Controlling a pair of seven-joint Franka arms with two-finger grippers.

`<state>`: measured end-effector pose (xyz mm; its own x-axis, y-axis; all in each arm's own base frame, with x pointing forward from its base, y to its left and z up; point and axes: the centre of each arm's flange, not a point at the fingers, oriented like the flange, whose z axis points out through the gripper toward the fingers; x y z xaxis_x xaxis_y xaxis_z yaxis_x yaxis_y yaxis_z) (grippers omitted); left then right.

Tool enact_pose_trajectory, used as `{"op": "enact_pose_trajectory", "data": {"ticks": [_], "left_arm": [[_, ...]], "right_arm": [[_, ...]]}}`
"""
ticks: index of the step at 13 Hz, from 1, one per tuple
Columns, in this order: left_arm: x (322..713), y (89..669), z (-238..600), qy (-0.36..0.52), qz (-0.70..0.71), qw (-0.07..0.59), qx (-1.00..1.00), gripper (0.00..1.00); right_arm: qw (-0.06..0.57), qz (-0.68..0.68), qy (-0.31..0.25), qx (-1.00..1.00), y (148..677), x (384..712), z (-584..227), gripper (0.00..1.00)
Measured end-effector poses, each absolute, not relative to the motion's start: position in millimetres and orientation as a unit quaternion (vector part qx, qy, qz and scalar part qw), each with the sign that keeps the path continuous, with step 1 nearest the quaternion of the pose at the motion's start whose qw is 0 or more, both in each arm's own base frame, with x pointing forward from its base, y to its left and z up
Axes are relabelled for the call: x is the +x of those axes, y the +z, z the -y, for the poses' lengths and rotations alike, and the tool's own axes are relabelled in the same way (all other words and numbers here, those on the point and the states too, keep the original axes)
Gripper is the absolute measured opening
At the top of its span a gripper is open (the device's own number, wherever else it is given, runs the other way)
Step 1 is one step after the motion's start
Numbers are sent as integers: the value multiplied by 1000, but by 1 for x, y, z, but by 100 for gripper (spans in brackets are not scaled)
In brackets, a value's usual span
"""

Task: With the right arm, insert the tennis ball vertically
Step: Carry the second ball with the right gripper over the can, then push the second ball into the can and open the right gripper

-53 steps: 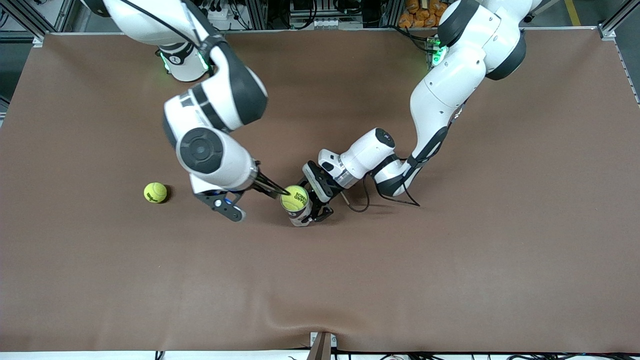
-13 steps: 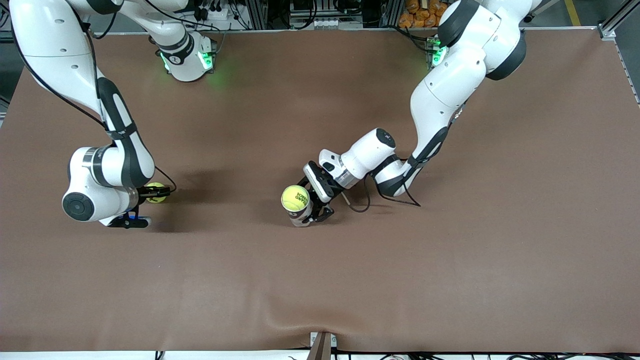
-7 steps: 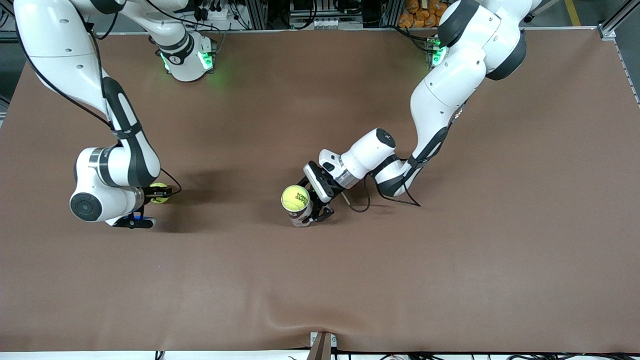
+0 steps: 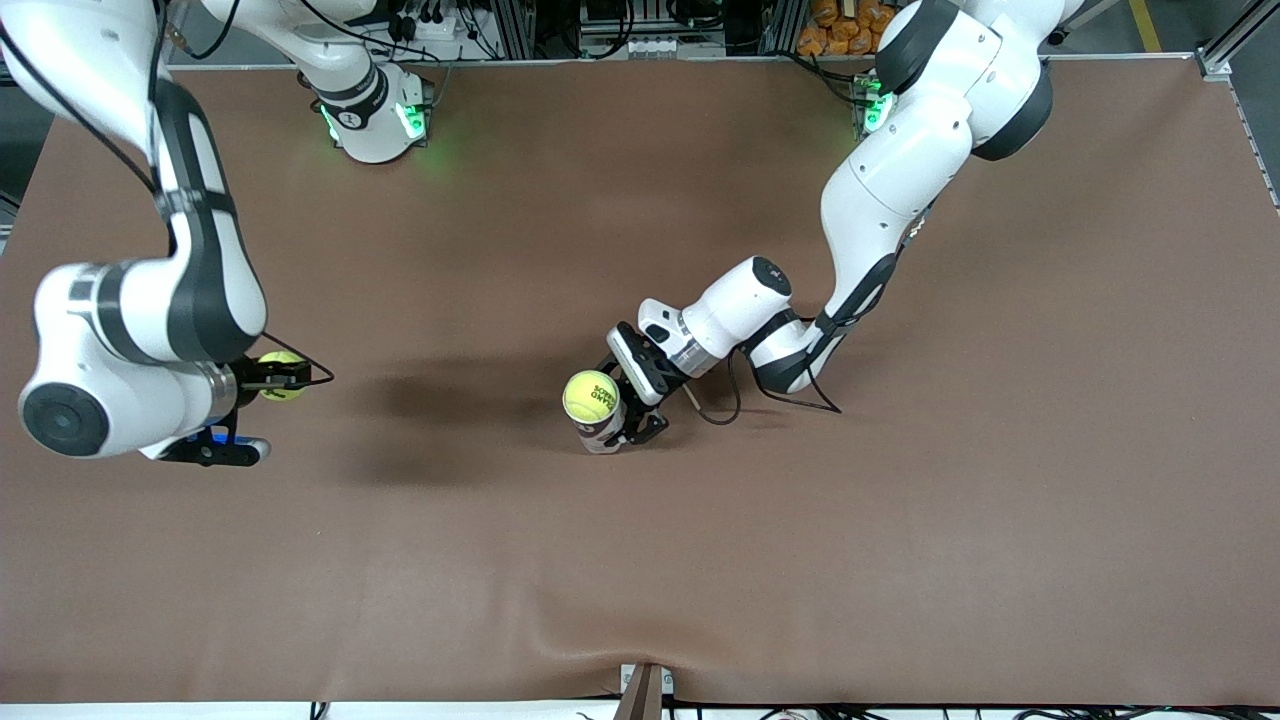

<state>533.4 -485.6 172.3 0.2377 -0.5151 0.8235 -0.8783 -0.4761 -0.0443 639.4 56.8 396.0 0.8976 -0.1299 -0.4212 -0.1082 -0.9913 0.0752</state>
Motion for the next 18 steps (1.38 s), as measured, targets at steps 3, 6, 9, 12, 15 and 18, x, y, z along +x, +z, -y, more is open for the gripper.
{"op": "enact_pose_trajectory", "data": {"ticks": [3, 6, 9, 12, 15, 18], "left_arm": [[533, 172, 485, 410, 461, 221, 755, 78], [533, 172, 485, 410, 461, 221, 755, 78], [534, 172, 485, 410, 461, 221, 755, 78], [533, 172, 485, 410, 461, 221, 755, 78], [533, 172, 485, 410, 461, 221, 755, 78], [533, 172, 485, 411, 461, 221, 755, 78]], "right_arm": [[-6, 94, -203, 975, 453, 626, -125, 66], [-31, 160, -181, 970, 494, 619, -184, 66], [-37, 221, -130, 966, 501, 608, -266, 66], [-58, 277, -85, 955, 486, 594, -352, 66], [-74, 319, -59, 943, 464, 592, -391, 66], [-89, 348, -31, 933, 457, 603, -394, 66]]}}
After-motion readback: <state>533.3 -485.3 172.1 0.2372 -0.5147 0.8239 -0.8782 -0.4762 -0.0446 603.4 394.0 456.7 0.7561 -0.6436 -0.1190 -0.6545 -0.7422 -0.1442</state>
